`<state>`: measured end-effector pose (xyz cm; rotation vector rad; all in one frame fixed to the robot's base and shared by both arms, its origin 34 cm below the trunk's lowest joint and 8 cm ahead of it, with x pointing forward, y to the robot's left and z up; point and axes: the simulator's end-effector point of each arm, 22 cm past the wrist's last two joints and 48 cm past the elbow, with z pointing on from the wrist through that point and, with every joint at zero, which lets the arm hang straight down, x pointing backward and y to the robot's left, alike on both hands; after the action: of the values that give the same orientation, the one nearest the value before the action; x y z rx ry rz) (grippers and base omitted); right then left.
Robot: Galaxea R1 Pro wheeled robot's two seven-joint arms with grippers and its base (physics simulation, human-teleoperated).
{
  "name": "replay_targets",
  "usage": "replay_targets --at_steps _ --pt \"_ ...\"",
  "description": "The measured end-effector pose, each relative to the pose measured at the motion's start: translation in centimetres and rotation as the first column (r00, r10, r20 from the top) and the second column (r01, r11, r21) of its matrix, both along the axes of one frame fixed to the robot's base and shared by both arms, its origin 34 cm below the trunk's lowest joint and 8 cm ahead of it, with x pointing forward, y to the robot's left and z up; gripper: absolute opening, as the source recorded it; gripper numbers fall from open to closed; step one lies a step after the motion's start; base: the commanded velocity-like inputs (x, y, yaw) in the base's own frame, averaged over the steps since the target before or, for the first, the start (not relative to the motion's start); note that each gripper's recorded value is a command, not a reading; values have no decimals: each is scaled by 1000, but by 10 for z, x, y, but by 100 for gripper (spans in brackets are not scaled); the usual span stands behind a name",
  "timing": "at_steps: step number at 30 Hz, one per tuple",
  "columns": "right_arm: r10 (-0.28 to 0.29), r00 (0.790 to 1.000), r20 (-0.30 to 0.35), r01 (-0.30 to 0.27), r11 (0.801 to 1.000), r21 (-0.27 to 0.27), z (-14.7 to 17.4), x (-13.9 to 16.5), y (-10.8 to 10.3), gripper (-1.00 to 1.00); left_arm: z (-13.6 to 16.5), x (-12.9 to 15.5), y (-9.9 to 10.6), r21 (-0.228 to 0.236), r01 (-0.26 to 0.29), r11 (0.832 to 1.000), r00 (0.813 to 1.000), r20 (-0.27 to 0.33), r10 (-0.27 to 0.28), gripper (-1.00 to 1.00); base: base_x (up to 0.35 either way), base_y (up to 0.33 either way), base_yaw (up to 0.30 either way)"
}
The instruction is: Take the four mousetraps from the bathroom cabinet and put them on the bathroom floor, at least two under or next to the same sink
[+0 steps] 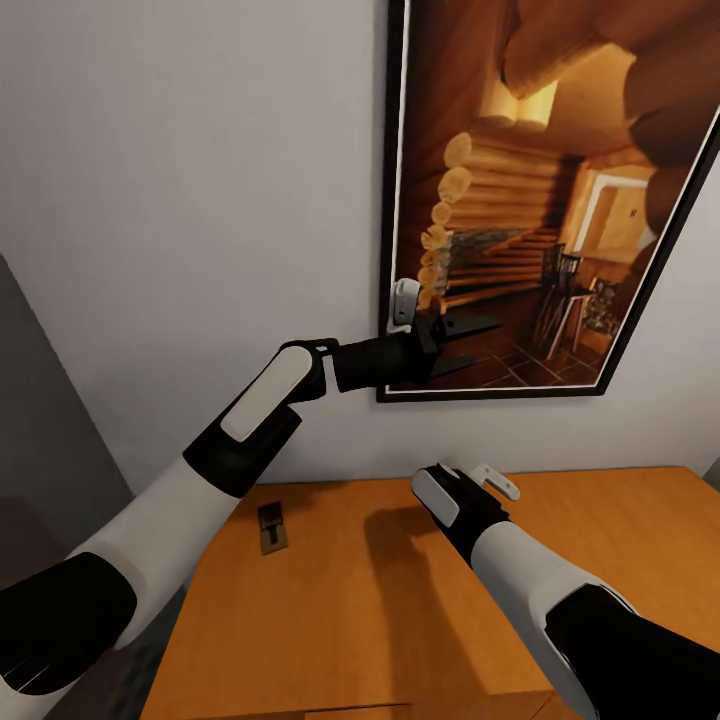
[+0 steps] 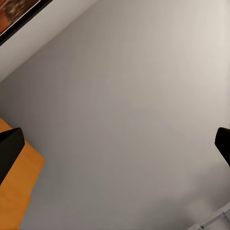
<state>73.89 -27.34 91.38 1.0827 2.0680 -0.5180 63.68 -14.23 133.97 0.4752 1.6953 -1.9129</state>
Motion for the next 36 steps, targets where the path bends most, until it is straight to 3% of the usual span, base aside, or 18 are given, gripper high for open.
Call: replay_targets --at_steps 36 --pt "-46 999 -25 46 999 -14 -9 -9 -30 100 1 -1 0 -1 2 1000 1000 1 -2 100 0 0 0"
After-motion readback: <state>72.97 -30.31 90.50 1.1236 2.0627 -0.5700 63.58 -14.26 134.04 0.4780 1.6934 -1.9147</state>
